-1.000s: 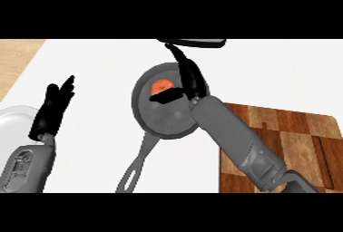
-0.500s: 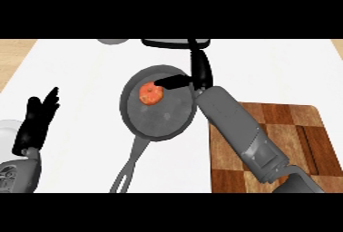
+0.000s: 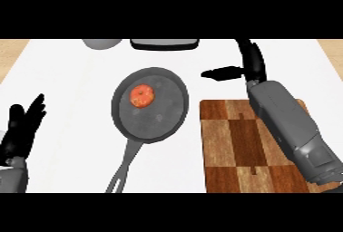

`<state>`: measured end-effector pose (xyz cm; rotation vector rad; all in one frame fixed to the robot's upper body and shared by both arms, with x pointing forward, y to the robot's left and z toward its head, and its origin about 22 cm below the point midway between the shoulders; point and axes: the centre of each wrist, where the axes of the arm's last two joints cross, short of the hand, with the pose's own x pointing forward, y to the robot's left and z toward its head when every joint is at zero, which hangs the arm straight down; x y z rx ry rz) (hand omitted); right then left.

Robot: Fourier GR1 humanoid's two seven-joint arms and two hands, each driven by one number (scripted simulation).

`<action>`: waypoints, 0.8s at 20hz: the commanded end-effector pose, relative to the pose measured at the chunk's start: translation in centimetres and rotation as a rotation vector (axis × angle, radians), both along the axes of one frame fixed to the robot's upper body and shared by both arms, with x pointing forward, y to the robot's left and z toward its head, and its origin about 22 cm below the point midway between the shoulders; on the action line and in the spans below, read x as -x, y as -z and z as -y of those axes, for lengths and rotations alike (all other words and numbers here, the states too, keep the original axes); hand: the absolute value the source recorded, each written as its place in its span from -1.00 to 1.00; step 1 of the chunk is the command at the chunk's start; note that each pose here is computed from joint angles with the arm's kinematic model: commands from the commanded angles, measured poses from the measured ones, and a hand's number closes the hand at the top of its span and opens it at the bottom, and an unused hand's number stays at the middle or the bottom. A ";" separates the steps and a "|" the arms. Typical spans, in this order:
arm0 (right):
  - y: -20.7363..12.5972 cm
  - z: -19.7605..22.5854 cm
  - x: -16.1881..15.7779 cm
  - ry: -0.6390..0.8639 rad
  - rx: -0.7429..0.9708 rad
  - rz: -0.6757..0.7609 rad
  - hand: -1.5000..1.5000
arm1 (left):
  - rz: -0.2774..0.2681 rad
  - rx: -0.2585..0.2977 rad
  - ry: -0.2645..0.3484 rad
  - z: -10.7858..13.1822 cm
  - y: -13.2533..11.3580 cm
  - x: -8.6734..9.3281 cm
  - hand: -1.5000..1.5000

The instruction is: Pick the squash from the cutting board and place it in the pan

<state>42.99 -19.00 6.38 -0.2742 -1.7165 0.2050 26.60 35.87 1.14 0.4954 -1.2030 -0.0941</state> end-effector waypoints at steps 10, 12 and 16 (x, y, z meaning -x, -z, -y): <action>-2.8 14.9 3.3 -0.073 0.043 -0.024 -1.00 | 0.004 0.019 0.009 0.1 0.7 0.0 0.00; -2.4 16.6 4.9 -0.081 0.062 -0.021 -1.00 | 0.002 -0.002 -0.009 0.8 -0.3 -1.5 0.00; -1.4 19.2 6.1 -0.085 0.027 -0.008 -1.00 | 0.000 0.005 0.021 -0.2 -2.1 1.6 0.00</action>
